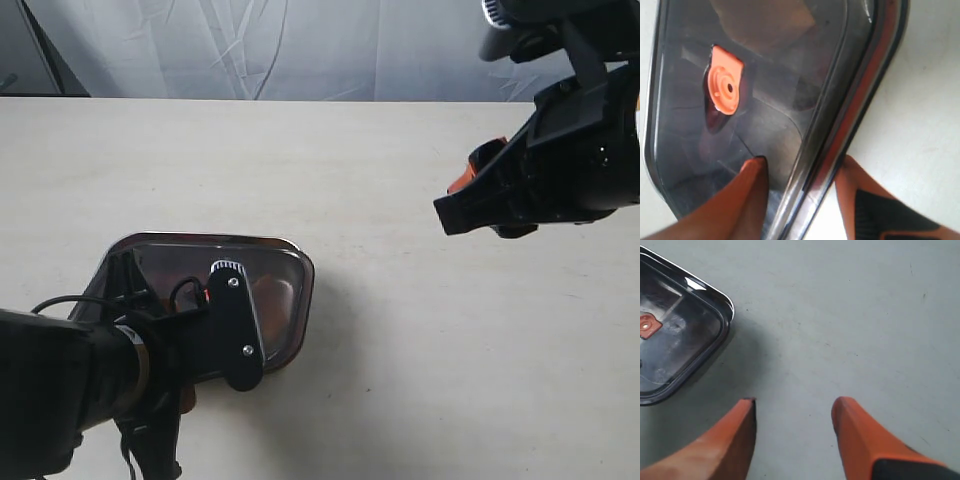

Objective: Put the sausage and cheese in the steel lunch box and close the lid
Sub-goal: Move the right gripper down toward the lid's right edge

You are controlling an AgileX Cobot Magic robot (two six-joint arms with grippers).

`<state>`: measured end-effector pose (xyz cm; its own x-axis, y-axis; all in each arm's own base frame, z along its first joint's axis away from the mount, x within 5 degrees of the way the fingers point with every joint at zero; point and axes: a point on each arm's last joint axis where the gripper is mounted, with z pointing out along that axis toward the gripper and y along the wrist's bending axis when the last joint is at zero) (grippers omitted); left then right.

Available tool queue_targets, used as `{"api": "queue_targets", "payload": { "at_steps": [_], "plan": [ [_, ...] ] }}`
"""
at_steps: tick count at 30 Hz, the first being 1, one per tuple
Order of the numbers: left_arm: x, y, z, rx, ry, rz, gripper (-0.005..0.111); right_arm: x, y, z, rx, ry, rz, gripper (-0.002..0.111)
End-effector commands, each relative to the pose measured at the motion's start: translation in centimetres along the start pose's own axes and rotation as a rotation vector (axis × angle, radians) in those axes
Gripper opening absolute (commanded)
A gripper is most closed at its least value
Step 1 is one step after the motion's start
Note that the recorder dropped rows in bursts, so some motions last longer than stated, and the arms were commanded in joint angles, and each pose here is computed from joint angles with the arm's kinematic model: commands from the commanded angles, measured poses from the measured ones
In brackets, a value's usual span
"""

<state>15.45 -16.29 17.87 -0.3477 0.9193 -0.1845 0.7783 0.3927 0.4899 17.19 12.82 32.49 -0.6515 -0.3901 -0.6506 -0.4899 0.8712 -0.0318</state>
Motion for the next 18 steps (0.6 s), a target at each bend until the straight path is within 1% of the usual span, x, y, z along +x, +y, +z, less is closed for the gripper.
{"api": "queue_targets", "payload": {
  "at_steps": [1,7,13,15,18],
  "plan": [
    [0.1,-0.1,0.0,0.003,0.004,-0.003,0.043,0.2,0.0,0.0,-0.009,-0.008,0.012,0.049],
    [0.0,0.1,0.0,-0.015,-0.004,0.02,0.043,0.5,0.2,0.0,-0.038,0.026,0.028,0.049],
    [0.0,0.0,0.0,-0.011,-0.002,0.016,0.043,0.9,0.4,0.0,-0.06,0.074,0.038,0.049],
    [0.0,0.0,0.0,-0.011,-0.002,0.016,0.043,1.5,0.7,0.4,-0.086,0.134,0.039,0.049],
    [0.0,0.0,0.0,-0.013,-0.007,0.019,0.043,3.3,1.7,2.0,-0.171,0.22,0.035,0.048]
  ]
}}
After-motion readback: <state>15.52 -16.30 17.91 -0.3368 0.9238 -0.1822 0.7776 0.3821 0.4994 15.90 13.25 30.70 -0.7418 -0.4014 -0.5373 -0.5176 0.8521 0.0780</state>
